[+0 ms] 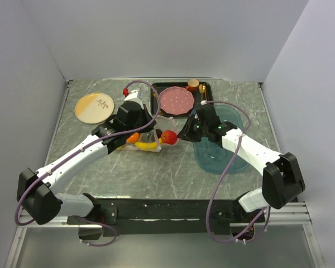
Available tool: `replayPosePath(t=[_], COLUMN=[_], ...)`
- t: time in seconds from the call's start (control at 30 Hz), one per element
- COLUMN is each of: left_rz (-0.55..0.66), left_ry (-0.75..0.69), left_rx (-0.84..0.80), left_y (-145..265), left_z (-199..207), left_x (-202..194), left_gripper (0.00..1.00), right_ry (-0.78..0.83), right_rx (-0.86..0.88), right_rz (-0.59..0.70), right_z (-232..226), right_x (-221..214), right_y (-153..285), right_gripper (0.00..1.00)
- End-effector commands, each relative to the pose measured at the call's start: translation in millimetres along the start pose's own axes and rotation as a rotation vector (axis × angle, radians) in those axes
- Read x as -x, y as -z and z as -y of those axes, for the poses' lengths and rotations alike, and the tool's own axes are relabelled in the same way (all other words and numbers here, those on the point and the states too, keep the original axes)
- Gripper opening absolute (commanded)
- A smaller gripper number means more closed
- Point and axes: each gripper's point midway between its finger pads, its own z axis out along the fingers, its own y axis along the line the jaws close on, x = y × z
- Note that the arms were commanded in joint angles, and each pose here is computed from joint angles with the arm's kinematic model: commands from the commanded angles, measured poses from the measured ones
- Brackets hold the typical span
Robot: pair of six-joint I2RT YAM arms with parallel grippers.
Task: Place the food in the zip-top bag and seal the zipper
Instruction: Adjust the fake fruit in the zipper food storage bag.
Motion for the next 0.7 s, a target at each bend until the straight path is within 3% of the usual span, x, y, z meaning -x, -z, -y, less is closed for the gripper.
replayPosePath(t=[0.0, 0.3, 0.67], left_rz=[0.062, 0.052, 0.028], left_ry=[0.016, 0.015, 0.021], left_rx=[-0.031, -0.037, -0.046], left_y=[9.6, 8.6, 5.2], left_z=[11.1, 12.1, 11.5], left_x=[21.7, 19.6, 11.5], left_gripper=[0.01, 0.01, 0.01], right_ry=[0.025, 0.076, 0.088], right_rx=[0.054, 0.131, 0.212], right_rz=[-0.045, -0.107, -0.072], right_z=[-19.5, -57.9, -87.7], right_x=[-11.0, -19.8, 1.8], right_y=[-12.1, -34.7, -45.4], right_gripper=[0.33, 0.35, 0.42])
